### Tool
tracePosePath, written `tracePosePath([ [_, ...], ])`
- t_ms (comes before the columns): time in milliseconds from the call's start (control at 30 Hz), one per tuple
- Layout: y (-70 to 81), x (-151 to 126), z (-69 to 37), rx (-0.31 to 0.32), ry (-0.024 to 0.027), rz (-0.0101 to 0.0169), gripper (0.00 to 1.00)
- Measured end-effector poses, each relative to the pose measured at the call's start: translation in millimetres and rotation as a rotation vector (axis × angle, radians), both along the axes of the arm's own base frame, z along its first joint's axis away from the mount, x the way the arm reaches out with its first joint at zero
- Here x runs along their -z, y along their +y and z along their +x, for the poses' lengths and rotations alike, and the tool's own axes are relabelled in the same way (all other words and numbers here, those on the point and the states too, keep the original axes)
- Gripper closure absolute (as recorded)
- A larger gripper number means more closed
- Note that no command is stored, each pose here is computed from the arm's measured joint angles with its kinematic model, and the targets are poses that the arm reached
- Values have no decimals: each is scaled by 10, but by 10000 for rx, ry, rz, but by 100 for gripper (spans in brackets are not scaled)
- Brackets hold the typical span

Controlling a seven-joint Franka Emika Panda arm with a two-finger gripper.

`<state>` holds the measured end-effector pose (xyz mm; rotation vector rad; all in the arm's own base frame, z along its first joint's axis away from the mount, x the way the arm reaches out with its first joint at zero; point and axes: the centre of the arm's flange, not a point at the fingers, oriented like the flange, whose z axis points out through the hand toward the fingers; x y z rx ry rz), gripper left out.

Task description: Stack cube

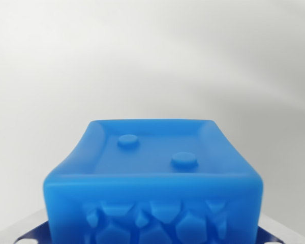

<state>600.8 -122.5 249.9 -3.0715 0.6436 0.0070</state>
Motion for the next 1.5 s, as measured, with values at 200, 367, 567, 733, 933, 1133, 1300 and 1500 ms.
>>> tracePosePath([
  [200,114,-6,-34,118,-2,0,100],
  [367,203,2,-64,219,9,1,100],
  [567,314,-7,-96,336,3,0,100],
  [733,408,0,-123,441,7,-1,100],
  [933,525,-1,-162,566,14,-1,100],
  [1133,649,1,-197,697,15,-2,100],
  [1300,736,4,-221,799,18,-4,100],
  [1500,846,-4,-258,908,19,-4,100],
])
